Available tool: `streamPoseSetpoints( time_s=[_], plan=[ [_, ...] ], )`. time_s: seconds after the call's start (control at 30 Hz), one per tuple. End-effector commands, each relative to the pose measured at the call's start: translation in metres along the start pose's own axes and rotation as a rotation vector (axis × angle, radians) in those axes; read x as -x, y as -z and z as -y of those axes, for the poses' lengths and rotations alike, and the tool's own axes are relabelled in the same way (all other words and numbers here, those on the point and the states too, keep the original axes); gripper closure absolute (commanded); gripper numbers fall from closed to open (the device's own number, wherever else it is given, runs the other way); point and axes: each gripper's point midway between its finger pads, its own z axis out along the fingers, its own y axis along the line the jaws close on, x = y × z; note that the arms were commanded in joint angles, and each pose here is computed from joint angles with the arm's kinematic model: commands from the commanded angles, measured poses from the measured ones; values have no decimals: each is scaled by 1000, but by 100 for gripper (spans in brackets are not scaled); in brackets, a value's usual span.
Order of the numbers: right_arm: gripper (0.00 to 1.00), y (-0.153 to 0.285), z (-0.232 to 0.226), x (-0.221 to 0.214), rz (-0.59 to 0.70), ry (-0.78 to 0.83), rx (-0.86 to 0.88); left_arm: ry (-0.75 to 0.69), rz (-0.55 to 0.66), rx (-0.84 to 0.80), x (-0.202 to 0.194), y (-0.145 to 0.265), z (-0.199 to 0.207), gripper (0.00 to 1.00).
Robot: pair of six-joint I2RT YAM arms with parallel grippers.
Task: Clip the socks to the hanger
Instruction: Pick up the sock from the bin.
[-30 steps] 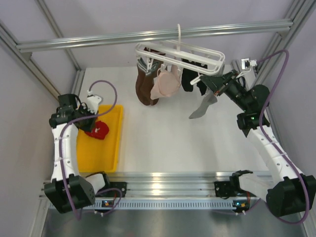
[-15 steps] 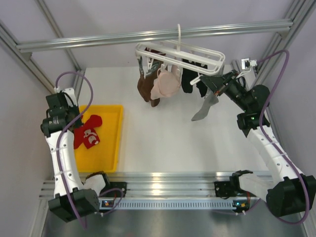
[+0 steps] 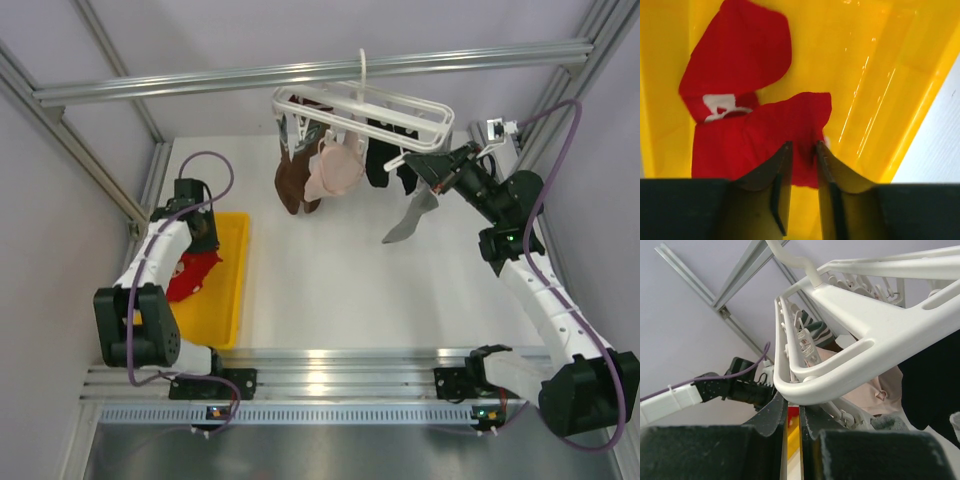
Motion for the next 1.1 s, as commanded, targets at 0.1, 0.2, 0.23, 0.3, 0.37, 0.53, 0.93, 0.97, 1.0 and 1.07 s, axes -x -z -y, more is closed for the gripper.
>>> streamPoseSetpoints(
  time_s=[0.1, 0.2, 0.23, 0.3, 0.37, 0.53, 0.93, 0.97, 1.0, 1.07],
  plan=[
    [100, 1, -6, 5, -13, 27, 27, 30, 92, -24, 54, -10, 11, 40],
    [100, 2, -7, 5, -14, 27, 28, -160, 116, -149, 56, 1, 26, 36],
    [100, 2, -7, 5, -12, 29, 30, -219, 124, -209, 55, 8, 33, 34],
    [100, 2, -6, 3, -16, 26, 28, -434, 110, -376, 39, 17, 48, 34],
    [100, 2, -6, 3, -17, 25, 29, -579, 102, -431, 31, 15, 51, 35],
    [100, 1, -6, 3, -17, 18, 35, -791, 3, -523, 13, -1, 49, 45],
    [100, 4, -6, 3, -21, 32, 21, -907, -83, -429, -18, -72, 27, 42],
    [100, 4, -4, 2, -24, 28, 18, -910, -102, -425, -28, -76, 24, 43],
    [100, 4, -5, 2, -25, 29, 19, -908, -110, -417, -31, -78, 21, 43],
    [100, 5, -4, 2, -25, 29, 15, -912, -133, -417, -39, -85, 17, 44]
  ],
)
